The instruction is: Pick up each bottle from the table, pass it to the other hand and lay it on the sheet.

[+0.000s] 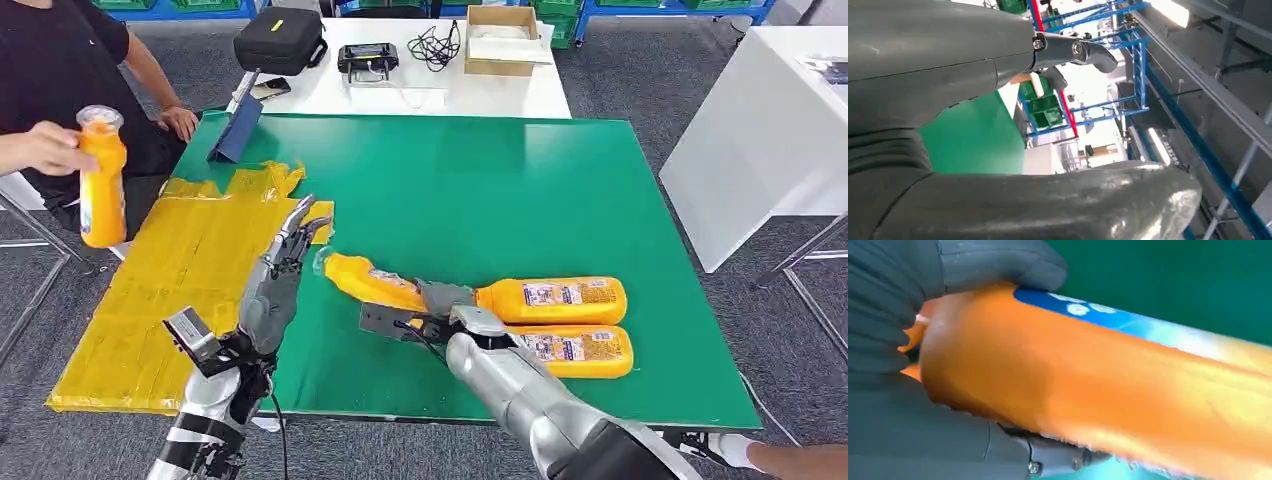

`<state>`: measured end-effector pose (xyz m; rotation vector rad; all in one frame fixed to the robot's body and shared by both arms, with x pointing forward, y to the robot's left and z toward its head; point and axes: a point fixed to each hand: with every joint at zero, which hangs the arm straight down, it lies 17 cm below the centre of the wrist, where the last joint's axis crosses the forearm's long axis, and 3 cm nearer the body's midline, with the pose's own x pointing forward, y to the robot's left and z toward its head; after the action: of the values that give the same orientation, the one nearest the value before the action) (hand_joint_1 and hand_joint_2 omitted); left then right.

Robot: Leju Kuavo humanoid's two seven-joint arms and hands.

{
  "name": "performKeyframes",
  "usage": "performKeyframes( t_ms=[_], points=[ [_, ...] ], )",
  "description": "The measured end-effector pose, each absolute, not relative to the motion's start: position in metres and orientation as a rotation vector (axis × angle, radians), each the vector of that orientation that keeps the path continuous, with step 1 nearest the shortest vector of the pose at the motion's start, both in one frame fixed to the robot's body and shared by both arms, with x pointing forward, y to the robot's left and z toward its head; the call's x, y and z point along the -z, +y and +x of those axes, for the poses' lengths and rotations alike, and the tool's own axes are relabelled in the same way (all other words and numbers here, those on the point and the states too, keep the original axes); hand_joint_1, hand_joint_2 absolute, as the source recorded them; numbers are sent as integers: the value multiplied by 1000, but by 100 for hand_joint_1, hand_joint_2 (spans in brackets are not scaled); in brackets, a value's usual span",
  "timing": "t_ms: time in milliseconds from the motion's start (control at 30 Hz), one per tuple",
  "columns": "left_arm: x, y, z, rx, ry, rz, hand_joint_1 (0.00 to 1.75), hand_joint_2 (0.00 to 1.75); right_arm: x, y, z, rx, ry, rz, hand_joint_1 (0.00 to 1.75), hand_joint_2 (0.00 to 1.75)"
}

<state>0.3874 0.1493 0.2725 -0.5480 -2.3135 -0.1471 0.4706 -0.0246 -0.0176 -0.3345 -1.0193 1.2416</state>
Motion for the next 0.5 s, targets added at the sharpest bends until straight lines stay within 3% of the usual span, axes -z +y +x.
performKeyframes(
  t_ms=[67, 200, 500],
  points=[
    [-268, 162, 388, 86, -2308, -520, 0, 0, -8, -17, 484, -978, -1259, -182, 175, 175],
    [-256, 190, 387, -14, -2292, -463, 0, 0, -30, -33, 495, -651, -1401, 4, 175, 175],
    [-251, 203, 387, -65, -2286, -427, 0, 0, -32, -58, 505, -478, -1397, 18, 175, 175]
  ],
)
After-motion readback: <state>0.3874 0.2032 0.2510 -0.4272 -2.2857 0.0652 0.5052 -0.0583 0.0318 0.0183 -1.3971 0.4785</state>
